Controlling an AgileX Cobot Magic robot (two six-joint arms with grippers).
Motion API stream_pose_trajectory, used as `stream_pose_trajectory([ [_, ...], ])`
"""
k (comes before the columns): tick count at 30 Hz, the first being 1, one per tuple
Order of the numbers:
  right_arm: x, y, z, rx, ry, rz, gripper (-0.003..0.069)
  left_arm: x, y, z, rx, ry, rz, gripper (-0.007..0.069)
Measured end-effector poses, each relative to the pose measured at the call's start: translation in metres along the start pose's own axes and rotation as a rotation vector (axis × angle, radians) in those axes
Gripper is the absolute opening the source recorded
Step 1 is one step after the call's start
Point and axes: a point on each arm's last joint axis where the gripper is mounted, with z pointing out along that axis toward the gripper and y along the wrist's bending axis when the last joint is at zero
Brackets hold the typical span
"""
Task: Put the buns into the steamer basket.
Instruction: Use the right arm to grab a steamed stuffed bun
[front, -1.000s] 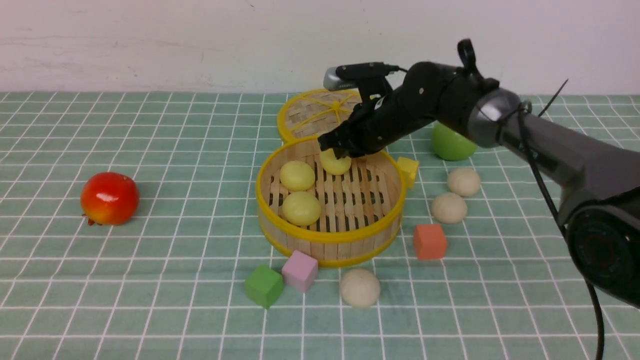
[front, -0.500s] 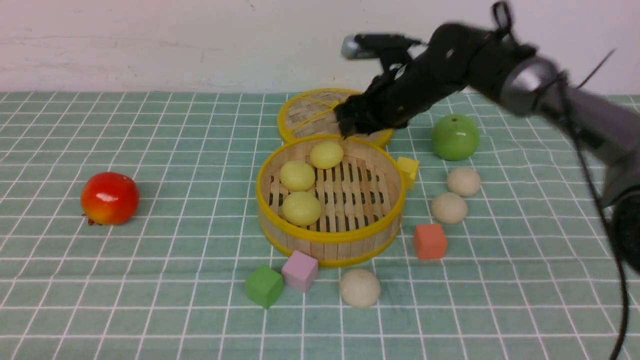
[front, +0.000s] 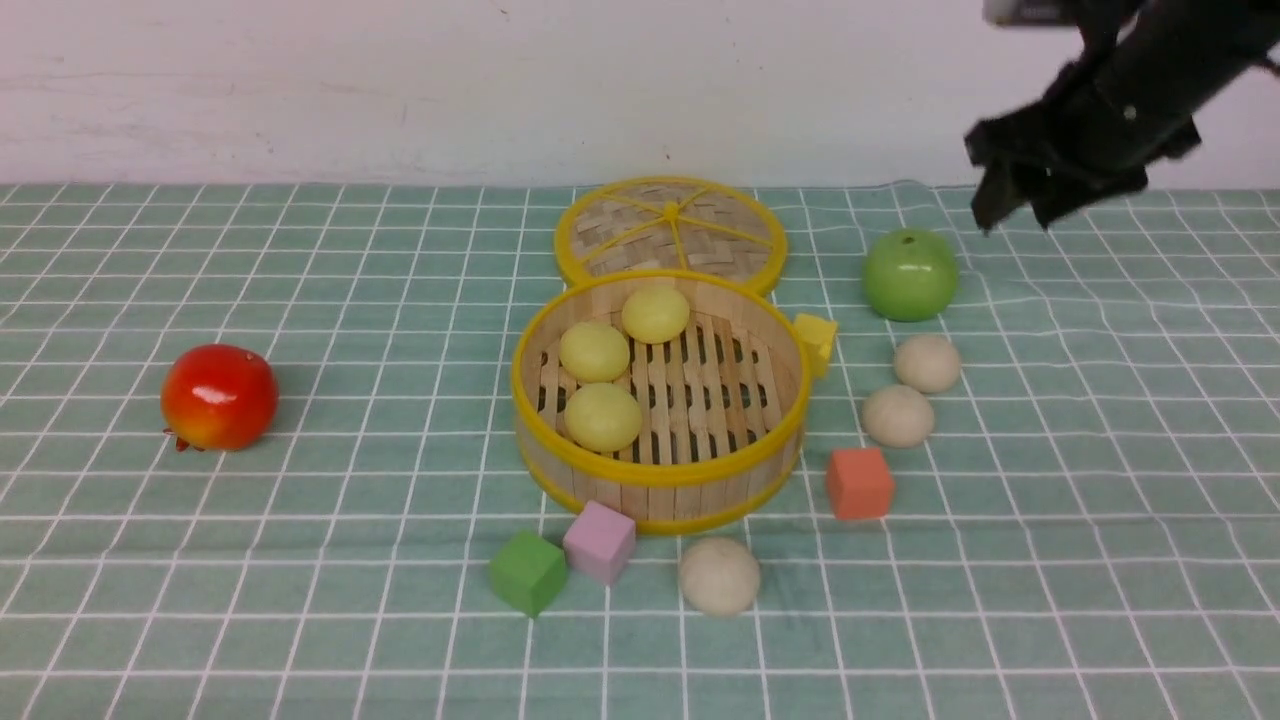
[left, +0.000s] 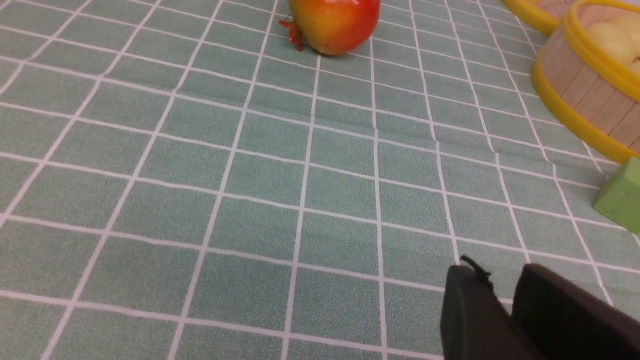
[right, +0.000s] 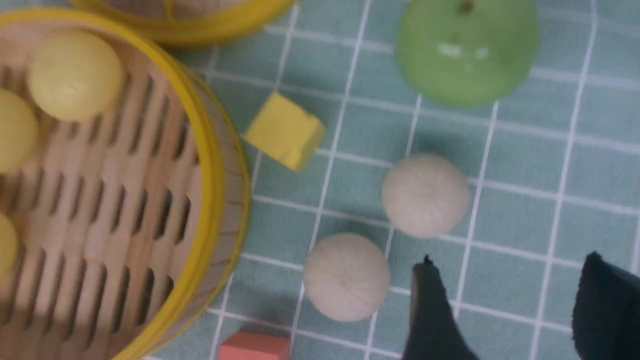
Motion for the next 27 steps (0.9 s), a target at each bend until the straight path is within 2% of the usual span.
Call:
stream_pose_trajectory([
  [6,0.011,0.005,0.052,0.016,0.062,0.014,0.0319,0.0,0.0,0.0,0.0,0.0,0.0,0.0134],
  [17,0.013,-0.008,0.111,0.063,0.003,0.059,0.0316,0.0,0.0,0.0,0.0,0.0,0.0,0.0144],
  [20,0.015,-0.011,0.122,0.065,0.007,0.062,0.0295,0.0,0.0,0.0,0.0,0.0,0.0,0.0146],
  [25,0.017,-0.013,0.13,0.069,0.011,0.062,0.0059,0.0,0.0,0.0,0.0,0.0,0.0,0.015],
  [27,0.015,-0.011,0.124,0.068,0.001,0.06,0.0013,0.0,0.0,0.0,0.0,0.0,0.0,0.0153],
])
